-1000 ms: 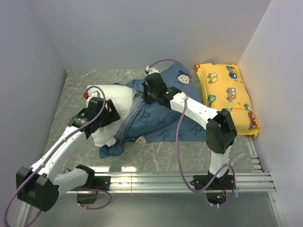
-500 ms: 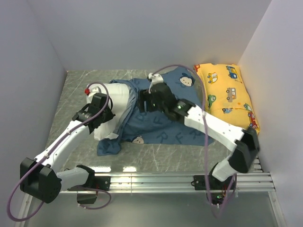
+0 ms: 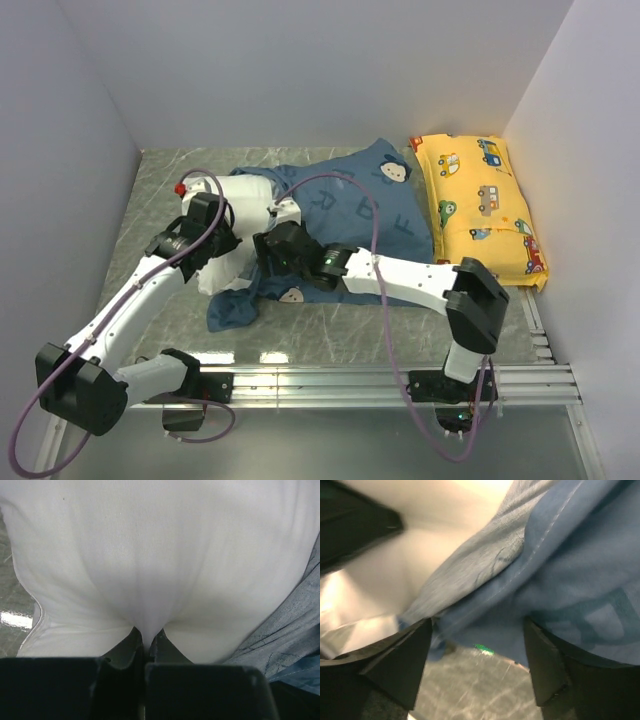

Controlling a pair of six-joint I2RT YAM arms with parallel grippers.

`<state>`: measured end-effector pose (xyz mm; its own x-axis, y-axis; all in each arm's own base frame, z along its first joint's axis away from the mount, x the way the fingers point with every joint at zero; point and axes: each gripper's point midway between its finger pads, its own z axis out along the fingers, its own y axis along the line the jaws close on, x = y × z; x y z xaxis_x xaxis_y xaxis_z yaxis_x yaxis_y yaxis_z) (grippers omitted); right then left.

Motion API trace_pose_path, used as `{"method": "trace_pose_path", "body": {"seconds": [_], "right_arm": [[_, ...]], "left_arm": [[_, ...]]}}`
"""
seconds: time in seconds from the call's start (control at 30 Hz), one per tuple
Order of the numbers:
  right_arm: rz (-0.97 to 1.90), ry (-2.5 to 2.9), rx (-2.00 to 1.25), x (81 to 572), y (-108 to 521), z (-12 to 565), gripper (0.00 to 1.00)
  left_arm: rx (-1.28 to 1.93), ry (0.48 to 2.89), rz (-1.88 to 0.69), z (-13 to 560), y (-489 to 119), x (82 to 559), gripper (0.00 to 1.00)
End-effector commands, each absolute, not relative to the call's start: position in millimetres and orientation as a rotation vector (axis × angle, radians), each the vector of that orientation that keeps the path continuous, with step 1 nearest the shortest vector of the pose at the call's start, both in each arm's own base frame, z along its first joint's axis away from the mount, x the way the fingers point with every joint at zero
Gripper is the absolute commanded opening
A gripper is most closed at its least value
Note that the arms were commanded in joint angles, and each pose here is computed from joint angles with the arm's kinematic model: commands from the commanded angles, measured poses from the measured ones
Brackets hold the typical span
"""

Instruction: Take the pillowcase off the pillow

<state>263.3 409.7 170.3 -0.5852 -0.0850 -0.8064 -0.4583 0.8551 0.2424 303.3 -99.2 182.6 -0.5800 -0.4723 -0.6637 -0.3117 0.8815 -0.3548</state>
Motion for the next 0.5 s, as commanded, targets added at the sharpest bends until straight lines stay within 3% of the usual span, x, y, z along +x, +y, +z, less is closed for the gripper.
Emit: {"method": "trace_pose_path", "body": {"seconds": [0.0, 0.03, 0.07, 0.1, 0.17, 0.33, 0.47], "right_arm": [[0.519, 2.108, -0.299, 283, 411, 179, 0.75], [0.523, 2.097, -0.276, 285, 407, 182, 0.7], [0.501, 2.113, -0.263, 288, 397, 174, 0.4], [0.491, 2.116, -0.243, 289, 390, 174, 0.22], [0.432, 2.101, -0.194, 295, 365, 178, 0.0], [0.335, 2.067, -0.091, 301, 305, 193, 0.0], [0.234, 2.1, 0.009, 313, 248, 168, 0.0]], "left_arm": [[-0.55, 2.121, -0.295, 226, -96, 311, 0.0], [-0.552, 2.116, -0.292, 228, -94, 311, 0.0], [-0.565, 2.109, -0.286, 230, -88, 312, 0.0], [-0.567, 2.1, -0.284, 234, -83, 312, 0.0], [-0.593, 2.082, -0.285, 238, -65, 315, 0.0], [-0.66, 2.013, -0.253, 260, -13, 319, 0.0], [-0.751, 1.938, -0.197, 281, 40, 321, 0.0]]}}
